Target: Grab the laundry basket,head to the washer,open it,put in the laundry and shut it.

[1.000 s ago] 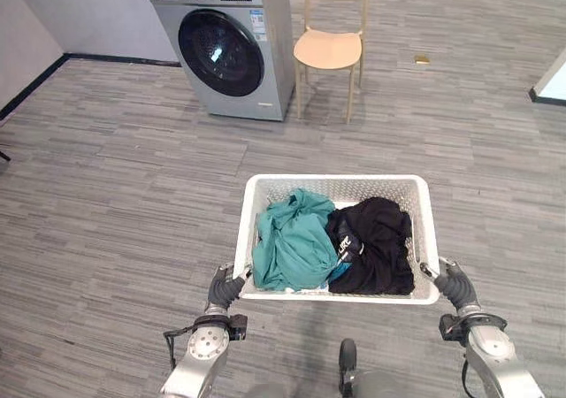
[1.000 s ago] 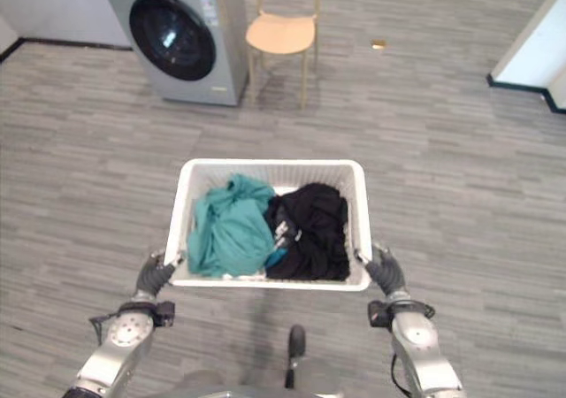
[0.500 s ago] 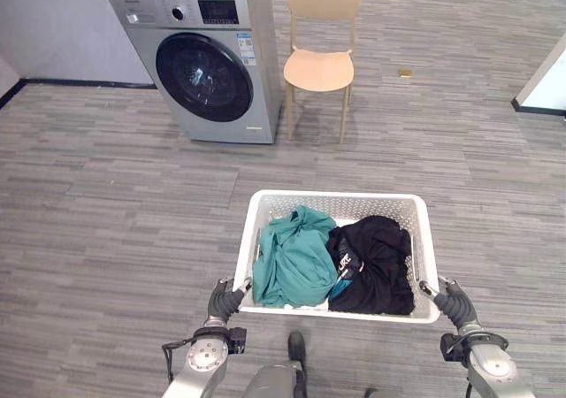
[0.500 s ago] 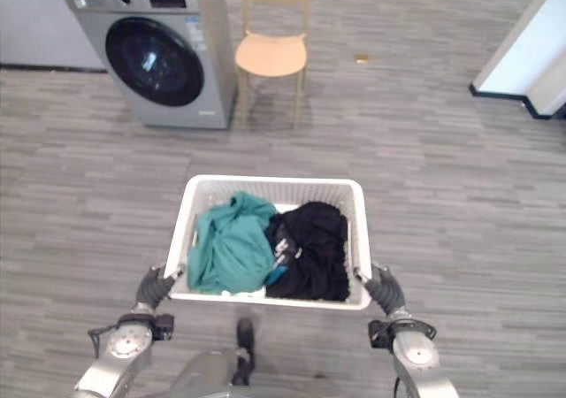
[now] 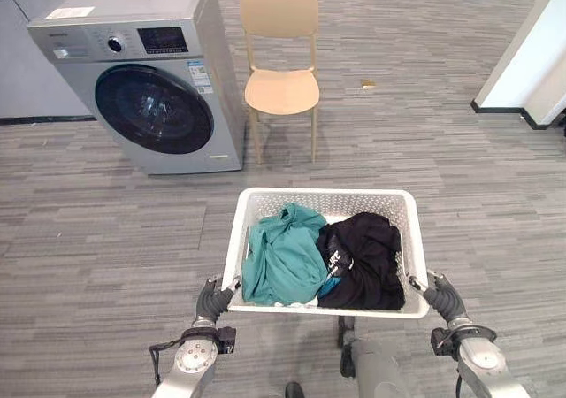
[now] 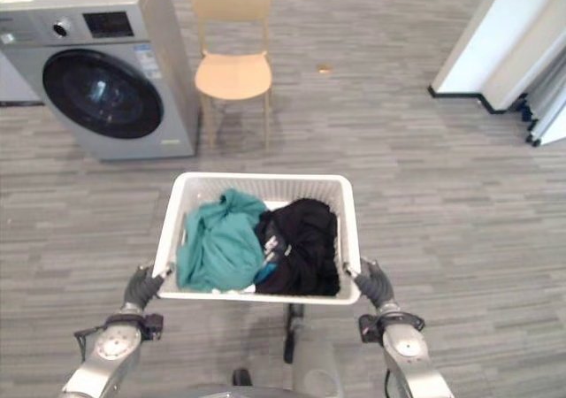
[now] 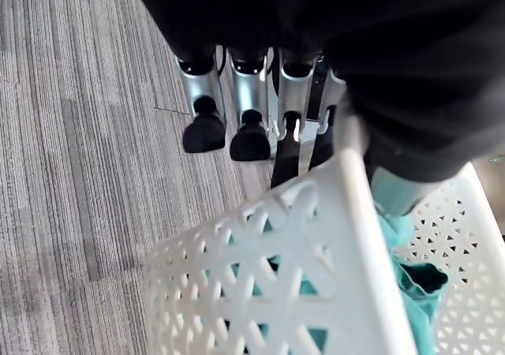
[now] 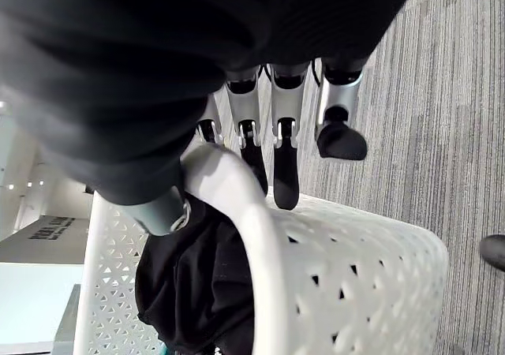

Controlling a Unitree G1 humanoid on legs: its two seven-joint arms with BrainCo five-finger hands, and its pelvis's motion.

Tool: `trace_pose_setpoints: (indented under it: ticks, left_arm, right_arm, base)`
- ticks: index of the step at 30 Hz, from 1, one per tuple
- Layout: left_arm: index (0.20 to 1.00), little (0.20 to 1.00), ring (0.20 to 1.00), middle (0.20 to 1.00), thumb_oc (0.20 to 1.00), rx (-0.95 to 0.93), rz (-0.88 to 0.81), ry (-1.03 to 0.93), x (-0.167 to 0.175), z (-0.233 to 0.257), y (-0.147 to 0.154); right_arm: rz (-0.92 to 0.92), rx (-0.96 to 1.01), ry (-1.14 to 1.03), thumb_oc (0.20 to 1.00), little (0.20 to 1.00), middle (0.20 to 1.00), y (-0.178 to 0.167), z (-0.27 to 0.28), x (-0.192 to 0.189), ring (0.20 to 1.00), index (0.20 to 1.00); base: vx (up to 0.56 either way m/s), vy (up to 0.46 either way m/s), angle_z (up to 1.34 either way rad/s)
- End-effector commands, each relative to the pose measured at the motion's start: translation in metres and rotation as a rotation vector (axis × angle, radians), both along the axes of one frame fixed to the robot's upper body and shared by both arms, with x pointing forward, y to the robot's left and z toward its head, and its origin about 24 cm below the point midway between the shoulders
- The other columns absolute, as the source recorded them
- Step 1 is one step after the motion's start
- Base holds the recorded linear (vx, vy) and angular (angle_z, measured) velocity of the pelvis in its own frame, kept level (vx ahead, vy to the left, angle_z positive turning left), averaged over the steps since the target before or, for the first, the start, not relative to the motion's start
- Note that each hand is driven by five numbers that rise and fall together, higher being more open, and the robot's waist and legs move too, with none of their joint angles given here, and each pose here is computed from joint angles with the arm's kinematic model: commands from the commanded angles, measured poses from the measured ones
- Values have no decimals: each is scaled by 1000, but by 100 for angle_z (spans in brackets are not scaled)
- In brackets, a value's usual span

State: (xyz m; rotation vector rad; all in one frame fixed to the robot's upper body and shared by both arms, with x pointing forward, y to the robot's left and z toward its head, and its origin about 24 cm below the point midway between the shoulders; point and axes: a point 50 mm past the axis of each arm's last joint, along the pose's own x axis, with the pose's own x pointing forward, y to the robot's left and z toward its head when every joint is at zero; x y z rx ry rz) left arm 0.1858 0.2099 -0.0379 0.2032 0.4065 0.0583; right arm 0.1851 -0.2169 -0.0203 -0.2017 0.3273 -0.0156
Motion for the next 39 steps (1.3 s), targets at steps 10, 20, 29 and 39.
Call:
trace_pose_setpoints:
  ticks: [10,20,29,39]
  left_arm:
    - [200,200,200,200,200,-161,-114,-278,37,47,-29]
    - [200,200,200,200,200,-153,-81,-237,28,39,-26]
    - [200,200,200,200,200,-152,-113,-244,31,43,-29]
    - [200,200,200,200,200,-125,-115,-279,37,52,-23]
  right_arm:
    - [88,109,-291,200,200,200,6,52,28,200,200]
    - [83,81,-259,200,200,200,5,46,24,200,200]
    - [114,115,-276,200,200,200,18,47,25,200,200]
    - [166,124,-291,200,200,200,32,50,36,200,200]
  base:
    - [227,-139,25]
    - [395,-12,-17]
    - [314,159,-24]
    - [256,87,-21]
